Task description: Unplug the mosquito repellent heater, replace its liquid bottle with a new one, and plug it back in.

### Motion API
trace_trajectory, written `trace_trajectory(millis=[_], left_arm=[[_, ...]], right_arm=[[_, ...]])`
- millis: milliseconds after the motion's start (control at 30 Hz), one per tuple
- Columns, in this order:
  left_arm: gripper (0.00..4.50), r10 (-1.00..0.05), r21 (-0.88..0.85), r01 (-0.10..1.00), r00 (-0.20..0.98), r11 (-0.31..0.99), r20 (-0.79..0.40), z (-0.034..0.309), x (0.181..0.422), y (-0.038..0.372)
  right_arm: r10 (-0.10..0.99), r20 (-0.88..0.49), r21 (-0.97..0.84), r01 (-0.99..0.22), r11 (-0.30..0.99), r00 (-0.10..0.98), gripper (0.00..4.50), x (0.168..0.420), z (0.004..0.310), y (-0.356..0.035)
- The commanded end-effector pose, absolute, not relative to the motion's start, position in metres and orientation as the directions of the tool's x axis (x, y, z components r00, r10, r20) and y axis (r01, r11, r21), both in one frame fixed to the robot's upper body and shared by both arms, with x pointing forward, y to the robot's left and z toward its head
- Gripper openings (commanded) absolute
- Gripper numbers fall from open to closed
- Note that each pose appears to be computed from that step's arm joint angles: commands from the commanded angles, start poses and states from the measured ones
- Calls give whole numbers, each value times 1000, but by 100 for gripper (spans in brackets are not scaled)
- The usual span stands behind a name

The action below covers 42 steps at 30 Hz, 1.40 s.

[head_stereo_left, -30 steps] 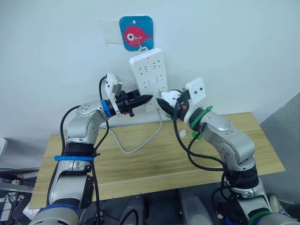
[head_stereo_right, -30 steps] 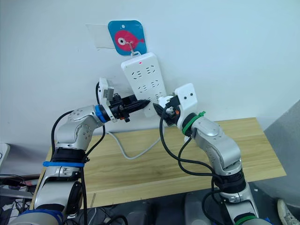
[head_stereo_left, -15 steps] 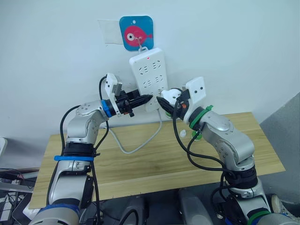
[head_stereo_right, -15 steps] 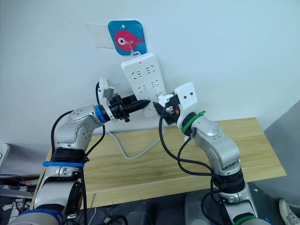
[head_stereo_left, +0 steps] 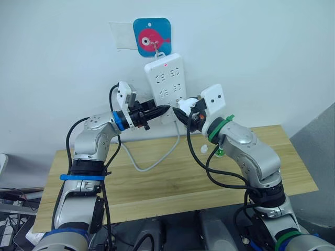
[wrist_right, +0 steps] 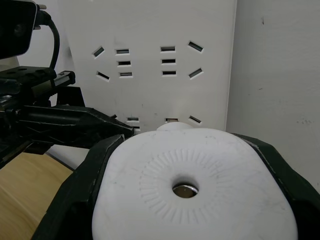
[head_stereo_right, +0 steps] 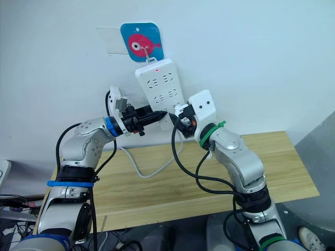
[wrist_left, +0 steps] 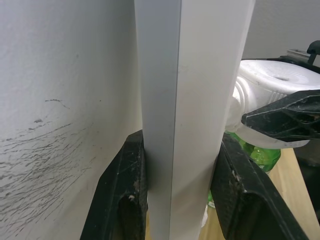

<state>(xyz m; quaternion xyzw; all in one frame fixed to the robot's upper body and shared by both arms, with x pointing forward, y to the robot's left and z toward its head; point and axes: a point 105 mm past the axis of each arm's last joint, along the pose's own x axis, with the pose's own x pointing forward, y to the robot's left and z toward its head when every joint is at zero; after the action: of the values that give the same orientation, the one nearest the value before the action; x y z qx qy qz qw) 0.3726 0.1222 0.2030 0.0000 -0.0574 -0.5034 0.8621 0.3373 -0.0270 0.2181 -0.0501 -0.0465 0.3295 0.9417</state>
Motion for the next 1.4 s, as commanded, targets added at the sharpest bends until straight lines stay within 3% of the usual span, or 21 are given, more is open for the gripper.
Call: trace_trajectory(millis=[33,800,1033,1167,1400], left_arm=[[130,-886,105,884,439,456,149,220,365,110],[130,-903,79,908,394,411,173,218,350,95],[130,-890,83,892,427,443,162,216,356,100],[130,-875,101,873,461,477,145,215,362,108],[130,-854,123,847,502,517,136,213,371,118]], right_arm=[[603,86,-143,-589,795,793,303,338,231,-22],[599,89,-113,-589,800,796,303,347,234,10],[610,97,-98,-602,792,787,303,346,234,11],[632,115,-93,-626,775,766,435,339,236,0],[710,78,-118,-701,704,700,448,308,230,-28]])
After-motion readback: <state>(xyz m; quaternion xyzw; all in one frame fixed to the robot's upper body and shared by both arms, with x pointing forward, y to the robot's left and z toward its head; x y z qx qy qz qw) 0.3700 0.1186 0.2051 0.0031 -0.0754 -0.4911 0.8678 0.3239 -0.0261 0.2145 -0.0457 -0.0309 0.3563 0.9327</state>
